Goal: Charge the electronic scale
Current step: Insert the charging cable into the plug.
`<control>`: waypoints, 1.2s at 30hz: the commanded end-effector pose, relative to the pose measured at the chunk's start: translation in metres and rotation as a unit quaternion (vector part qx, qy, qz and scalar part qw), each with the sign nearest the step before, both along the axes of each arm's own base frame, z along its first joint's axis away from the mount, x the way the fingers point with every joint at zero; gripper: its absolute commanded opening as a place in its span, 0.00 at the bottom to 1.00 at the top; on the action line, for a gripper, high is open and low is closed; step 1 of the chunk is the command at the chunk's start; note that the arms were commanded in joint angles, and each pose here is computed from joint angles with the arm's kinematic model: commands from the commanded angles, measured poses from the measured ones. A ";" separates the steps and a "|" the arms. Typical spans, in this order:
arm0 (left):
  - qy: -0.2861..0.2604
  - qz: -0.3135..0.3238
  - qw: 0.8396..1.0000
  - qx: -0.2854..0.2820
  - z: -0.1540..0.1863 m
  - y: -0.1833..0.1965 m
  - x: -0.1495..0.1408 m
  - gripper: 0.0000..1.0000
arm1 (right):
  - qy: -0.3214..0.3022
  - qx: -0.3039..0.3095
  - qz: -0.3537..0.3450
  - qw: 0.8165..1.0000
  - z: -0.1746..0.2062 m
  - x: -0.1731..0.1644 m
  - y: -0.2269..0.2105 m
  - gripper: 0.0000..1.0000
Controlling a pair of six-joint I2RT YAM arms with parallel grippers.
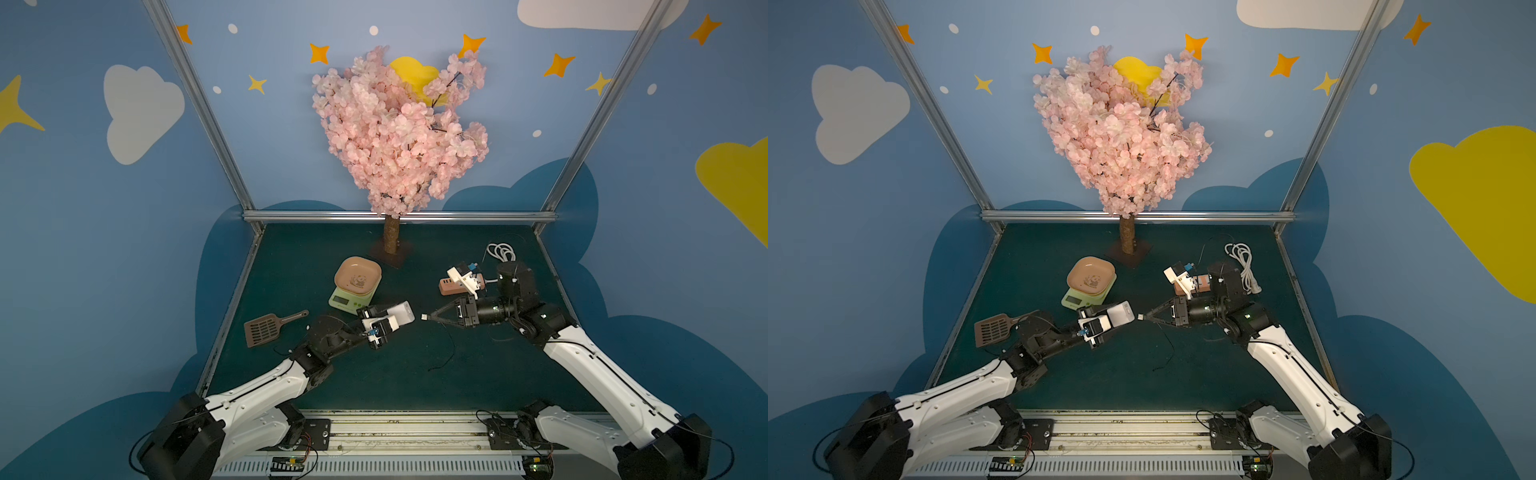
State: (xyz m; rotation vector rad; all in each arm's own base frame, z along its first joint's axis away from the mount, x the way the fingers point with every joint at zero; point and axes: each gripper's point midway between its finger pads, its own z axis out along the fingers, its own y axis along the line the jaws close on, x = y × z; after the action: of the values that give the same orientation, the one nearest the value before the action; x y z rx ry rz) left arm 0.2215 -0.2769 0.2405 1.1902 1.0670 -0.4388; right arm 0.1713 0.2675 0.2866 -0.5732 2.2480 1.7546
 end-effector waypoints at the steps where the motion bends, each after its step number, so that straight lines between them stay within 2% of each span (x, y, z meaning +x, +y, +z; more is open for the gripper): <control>1: -0.030 -0.060 0.998 0.000 0.010 -0.005 -0.020 0.39 | -0.048 0.012 0.018 0.999 0.018 -0.004 0.004 0.00; 7: -0.027 -0.085 0.996 -0.002 0.013 -0.007 -0.029 0.39 | -0.074 0.001 0.031 0.997 0.019 -0.010 0.008 0.00; 13: -0.024 -0.084 0.996 -0.002 0.013 -0.008 -0.029 0.39 | -0.085 -0.015 0.046 0.995 0.014 -0.016 0.013 0.00; 22: -0.024 -0.087 0.996 -0.002 0.016 -0.008 -0.029 0.40 | -0.085 -0.060 0.050 0.993 -0.007 -0.015 0.015 0.00; 36: -0.015 -0.109 0.994 -0.002 0.017 -0.013 -0.035 0.41 | -0.081 -0.071 0.053 0.993 -0.013 -0.012 0.018 0.00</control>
State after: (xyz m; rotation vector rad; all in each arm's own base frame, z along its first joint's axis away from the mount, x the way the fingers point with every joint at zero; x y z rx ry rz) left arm 0.1907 -0.2864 0.2398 1.3155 0.9717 -0.5737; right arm 0.1580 0.2825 0.2671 -0.8274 2.2956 1.5467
